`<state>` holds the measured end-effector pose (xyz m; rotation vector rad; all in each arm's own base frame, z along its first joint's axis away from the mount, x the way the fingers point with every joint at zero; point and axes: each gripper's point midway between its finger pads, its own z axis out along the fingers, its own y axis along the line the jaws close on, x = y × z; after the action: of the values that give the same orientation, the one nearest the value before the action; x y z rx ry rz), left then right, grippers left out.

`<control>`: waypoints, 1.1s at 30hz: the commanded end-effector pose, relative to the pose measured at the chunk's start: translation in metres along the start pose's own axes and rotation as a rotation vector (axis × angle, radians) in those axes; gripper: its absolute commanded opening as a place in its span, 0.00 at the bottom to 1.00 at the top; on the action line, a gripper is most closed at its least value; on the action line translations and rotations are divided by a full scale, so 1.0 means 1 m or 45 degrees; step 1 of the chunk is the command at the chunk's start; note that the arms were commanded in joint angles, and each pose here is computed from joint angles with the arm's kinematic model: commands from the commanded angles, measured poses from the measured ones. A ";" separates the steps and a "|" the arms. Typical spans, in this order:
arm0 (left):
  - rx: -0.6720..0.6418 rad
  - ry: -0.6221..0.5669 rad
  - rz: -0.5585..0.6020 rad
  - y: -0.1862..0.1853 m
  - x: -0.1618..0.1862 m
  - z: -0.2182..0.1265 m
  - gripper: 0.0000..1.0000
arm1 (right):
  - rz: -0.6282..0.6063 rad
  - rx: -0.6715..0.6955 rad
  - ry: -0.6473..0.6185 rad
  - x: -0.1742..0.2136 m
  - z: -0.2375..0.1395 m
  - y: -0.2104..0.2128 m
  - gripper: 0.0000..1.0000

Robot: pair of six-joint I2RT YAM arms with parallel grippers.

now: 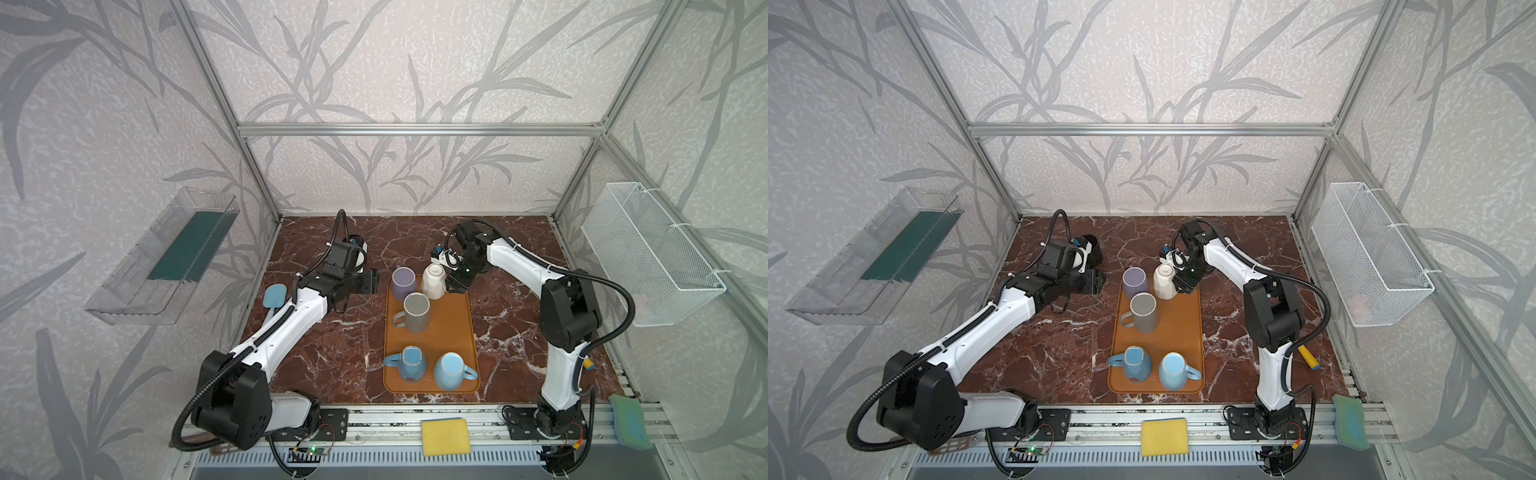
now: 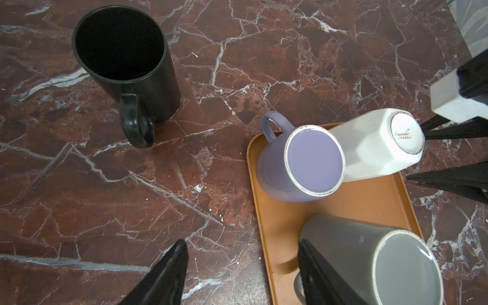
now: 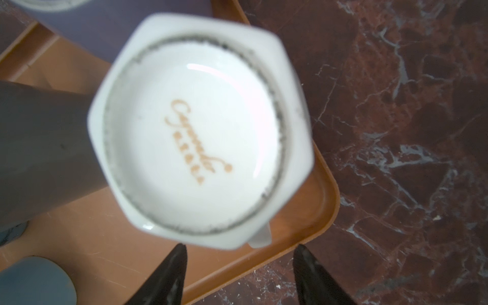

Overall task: Turn the mug right side up
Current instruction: 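Lower the right gripper and grasp the upside-down white mug's base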

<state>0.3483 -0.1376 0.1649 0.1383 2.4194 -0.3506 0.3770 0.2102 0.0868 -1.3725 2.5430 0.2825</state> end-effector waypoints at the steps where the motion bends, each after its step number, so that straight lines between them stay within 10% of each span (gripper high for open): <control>1: -0.005 -0.033 0.005 0.000 -0.002 -0.009 0.69 | -0.046 -0.005 0.070 0.003 0.000 0.002 0.63; 33: -0.011 -0.020 0.038 0.002 0.003 -0.008 0.68 | -0.150 -0.075 0.127 -0.009 0.023 0.003 0.40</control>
<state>0.3441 -0.1357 0.1650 0.1544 2.4098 -0.3444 0.3883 0.2237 0.0729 -1.5560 2.5213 0.2506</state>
